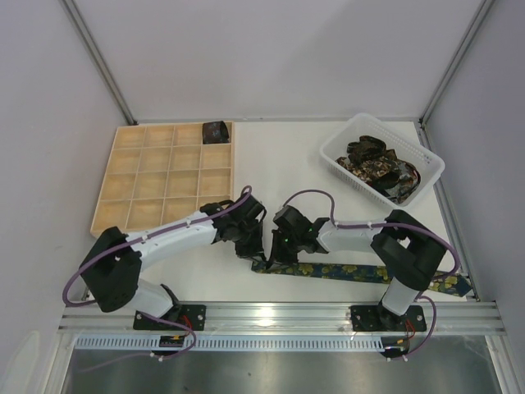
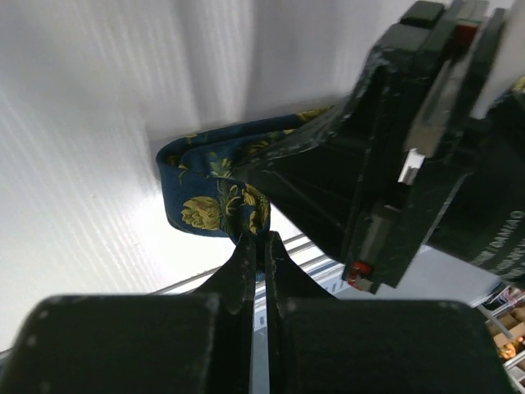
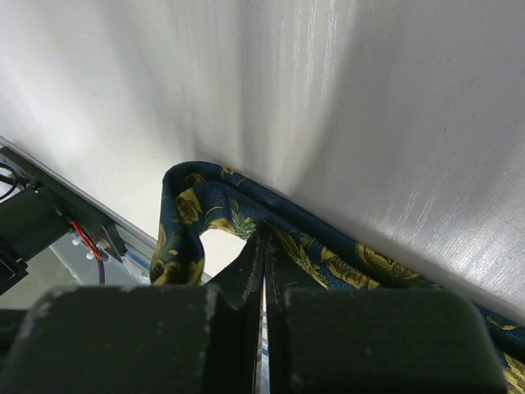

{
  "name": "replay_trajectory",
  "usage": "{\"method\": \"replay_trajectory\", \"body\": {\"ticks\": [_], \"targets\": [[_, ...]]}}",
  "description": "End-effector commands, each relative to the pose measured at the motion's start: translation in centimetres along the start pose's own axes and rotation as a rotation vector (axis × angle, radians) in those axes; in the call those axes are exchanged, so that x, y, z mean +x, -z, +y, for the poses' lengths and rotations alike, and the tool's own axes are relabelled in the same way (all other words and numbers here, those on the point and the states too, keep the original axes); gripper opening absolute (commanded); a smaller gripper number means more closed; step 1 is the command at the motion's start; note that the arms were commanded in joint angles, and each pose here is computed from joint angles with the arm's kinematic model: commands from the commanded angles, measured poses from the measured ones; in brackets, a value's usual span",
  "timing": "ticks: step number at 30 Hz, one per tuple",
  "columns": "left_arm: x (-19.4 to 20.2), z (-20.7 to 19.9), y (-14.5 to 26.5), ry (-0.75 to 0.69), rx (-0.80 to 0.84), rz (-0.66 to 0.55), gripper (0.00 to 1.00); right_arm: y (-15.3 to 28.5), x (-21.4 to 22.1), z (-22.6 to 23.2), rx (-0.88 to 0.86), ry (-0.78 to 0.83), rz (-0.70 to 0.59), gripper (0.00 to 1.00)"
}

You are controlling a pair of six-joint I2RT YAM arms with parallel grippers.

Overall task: Roll the ties
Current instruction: Roll the tie

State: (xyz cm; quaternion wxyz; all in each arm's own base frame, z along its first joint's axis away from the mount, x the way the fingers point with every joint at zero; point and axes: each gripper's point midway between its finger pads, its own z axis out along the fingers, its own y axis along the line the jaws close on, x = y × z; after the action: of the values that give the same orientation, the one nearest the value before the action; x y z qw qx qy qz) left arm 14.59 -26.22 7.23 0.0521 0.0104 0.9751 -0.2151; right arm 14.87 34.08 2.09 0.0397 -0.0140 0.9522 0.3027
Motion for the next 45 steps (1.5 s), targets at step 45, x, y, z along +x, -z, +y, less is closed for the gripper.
{"method": "replay_trajectory", "body": {"ticks": [45], "targets": [[0.2,-4.5,-4.5,-0.083,0.005,0.059,0.00,3.9,-0.5,-5.9,0.062,-0.100,-0.106,0.00]]}}
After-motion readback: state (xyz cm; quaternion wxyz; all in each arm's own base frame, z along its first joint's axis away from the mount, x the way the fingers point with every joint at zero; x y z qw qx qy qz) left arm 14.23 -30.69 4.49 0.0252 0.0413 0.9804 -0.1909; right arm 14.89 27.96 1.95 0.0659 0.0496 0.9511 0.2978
